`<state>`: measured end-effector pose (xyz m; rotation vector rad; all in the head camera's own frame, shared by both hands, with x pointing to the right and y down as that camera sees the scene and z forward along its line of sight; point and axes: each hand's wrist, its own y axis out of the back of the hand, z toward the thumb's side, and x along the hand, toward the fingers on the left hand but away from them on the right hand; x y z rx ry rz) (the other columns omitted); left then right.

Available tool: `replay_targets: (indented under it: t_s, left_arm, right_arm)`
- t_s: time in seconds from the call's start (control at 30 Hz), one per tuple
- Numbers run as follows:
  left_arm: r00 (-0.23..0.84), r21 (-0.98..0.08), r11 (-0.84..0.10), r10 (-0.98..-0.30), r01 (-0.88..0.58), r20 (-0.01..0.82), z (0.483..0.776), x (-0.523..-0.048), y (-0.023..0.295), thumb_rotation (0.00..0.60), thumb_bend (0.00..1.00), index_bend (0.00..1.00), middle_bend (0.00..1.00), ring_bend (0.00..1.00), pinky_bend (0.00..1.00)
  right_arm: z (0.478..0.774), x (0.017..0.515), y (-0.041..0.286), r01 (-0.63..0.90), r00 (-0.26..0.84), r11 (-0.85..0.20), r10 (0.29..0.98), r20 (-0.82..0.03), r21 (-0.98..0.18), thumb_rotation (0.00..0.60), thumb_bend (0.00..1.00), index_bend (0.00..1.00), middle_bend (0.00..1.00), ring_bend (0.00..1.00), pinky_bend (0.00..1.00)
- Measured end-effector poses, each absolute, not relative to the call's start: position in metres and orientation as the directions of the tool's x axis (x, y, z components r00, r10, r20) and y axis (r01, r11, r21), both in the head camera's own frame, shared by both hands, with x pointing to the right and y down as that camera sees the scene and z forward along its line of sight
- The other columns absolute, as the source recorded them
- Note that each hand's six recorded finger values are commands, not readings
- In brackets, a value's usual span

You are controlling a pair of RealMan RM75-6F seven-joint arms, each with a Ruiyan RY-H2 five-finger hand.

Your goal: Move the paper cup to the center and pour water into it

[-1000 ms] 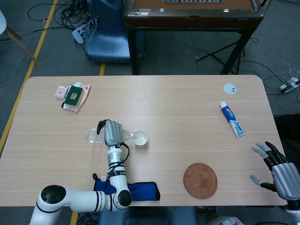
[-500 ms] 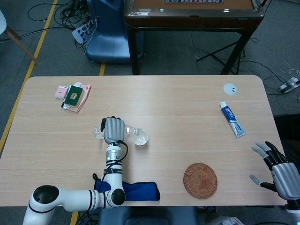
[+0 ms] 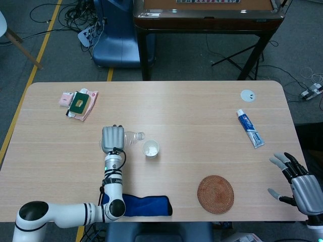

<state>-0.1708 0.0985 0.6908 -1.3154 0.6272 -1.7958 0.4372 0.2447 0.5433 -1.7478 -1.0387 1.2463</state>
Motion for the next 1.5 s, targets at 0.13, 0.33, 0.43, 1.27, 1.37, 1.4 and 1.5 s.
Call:
replay_targets:
  t_s: [0.13, 0.33, 0.43, 1.27, 1.37, 1.4, 1.5]
  left_arm:
    - [-0.143, -0.796, -0.556, -0.831, 0.238, 0.537, 0.687, -0.181, 0.095, 0.6, 0.05, 0.68, 0.73, 0.55, 0.68]
    - [-0.151, -0.824, -0.559, -0.826, 0.092, 0.544, 0.683, -0.197, 0.093, 0.6, 0.05, 0.68, 0.73, 0.55, 0.68]
    - [-0.154, -0.828, -0.56, -0.821, 0.024, 0.55, 0.682, -0.206, 0.094, 0.6, 0.05, 0.68, 0.73, 0.55, 0.68]
    - [-0.23, -0.782, -0.462, -0.779, -0.418, 0.583, 0.697, -0.269, 0.112, 0.6, 0.05, 0.68, 0.73, 0.55, 0.66]
    - [-0.244, -0.764, -0.445, -0.766, -0.467, 0.595, 0.699, -0.273, 0.113, 0.6, 0.05, 0.68, 0.73, 0.55, 0.61]
    - [-0.248, -0.758, -0.439, -0.761, -0.483, 0.599, 0.699, -0.275, 0.114, 0.6, 0.05, 0.68, 0.73, 0.55, 0.59]
    - [-0.26, -0.742, -0.419, -0.751, -0.523, 0.607, 0.701, -0.279, 0.115, 0.6, 0.05, 0.67, 0.73, 0.55, 0.55]
  right_arm:
    - [0.544, 0.436, 0.245, 0.19, 0.203, -0.403, 0.908, -0.366, -0.895, 0.6, 0.0, 0.21, 0.15, 0.06, 0.29]
    - [0.547, 0.435, 0.245, 0.184, 0.204, -0.409, 0.905, -0.373, -0.894, 0.6, 0.0, 0.21, 0.15, 0.06, 0.29]
    - [0.548, 0.434, 0.245, 0.182, 0.206, -0.411, 0.904, -0.374, -0.894, 0.6, 0.0, 0.21, 0.15, 0.06, 0.29]
    - [0.554, 0.432, 0.244, 0.175, 0.209, -0.418, 0.9, -0.382, -0.891, 0.6, 0.0, 0.21, 0.15, 0.06, 0.29]
    - [0.553, 0.433, 0.243, 0.177, 0.207, -0.418, 0.901, -0.382, -0.891, 0.6, 0.0, 0.21, 0.15, 0.06, 0.29]
    - [0.553, 0.433, 0.243, 0.177, 0.205, -0.418, 0.901, -0.382, -0.891, 0.6, 0.0, 0.21, 0.15, 0.06, 0.29]
    - [0.553, 0.433, 0.243, 0.178, 0.205, -0.418, 0.901, -0.382, -0.891, 0.6, 0.0, 0.21, 0.15, 0.06, 0.29]
